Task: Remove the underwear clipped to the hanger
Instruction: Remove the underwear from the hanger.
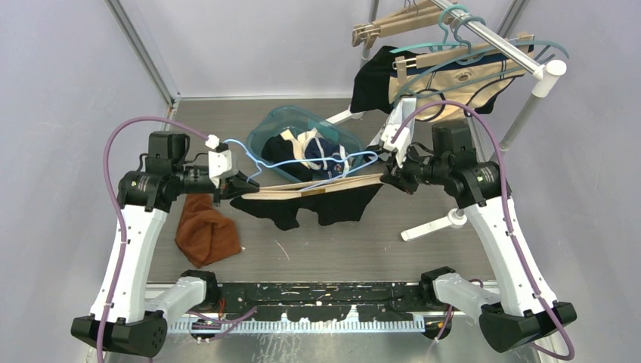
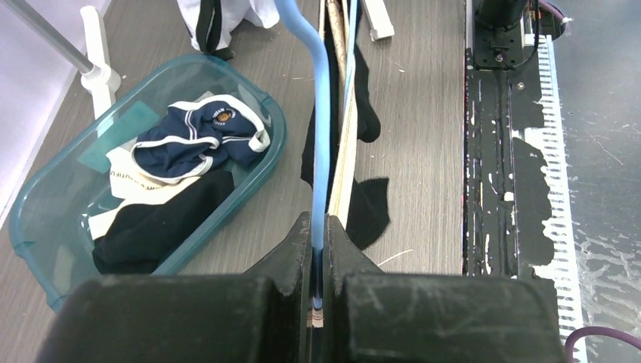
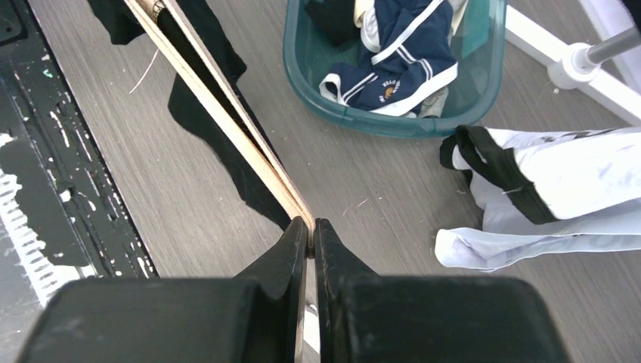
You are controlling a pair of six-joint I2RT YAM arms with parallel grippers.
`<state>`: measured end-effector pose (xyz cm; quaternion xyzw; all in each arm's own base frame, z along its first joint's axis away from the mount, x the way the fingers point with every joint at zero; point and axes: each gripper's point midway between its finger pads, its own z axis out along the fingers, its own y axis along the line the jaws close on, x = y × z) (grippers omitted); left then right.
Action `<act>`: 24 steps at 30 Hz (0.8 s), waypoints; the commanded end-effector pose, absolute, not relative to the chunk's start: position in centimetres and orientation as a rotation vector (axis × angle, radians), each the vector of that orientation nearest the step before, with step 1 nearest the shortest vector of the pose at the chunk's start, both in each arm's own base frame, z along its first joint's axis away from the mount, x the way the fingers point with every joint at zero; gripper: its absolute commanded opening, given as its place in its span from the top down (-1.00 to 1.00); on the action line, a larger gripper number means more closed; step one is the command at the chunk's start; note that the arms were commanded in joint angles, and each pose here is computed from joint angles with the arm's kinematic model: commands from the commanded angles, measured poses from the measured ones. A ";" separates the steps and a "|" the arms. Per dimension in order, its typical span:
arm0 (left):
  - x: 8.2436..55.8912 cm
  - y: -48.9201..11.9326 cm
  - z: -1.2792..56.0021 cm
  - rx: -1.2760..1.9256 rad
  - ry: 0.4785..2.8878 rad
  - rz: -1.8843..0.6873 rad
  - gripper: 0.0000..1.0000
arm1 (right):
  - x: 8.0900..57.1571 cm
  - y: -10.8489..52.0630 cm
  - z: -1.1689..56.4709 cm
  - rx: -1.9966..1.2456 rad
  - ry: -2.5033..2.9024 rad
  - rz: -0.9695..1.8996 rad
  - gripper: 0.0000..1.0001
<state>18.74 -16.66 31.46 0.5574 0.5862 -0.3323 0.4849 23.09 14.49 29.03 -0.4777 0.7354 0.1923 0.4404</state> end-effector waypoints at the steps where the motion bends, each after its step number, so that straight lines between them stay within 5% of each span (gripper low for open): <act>1: 18.9 -16.0 32.4 1.337 1.424 -0.752 1.00 | 23.7 12.9 28.1 -1.172 1.873 0.407 0.98; 24: 24.2 -17.3 30.7 1.339 1.668 -0.617 1.00 | 22.6 16.2 28.7 -1.078 1.818 0.679 0.88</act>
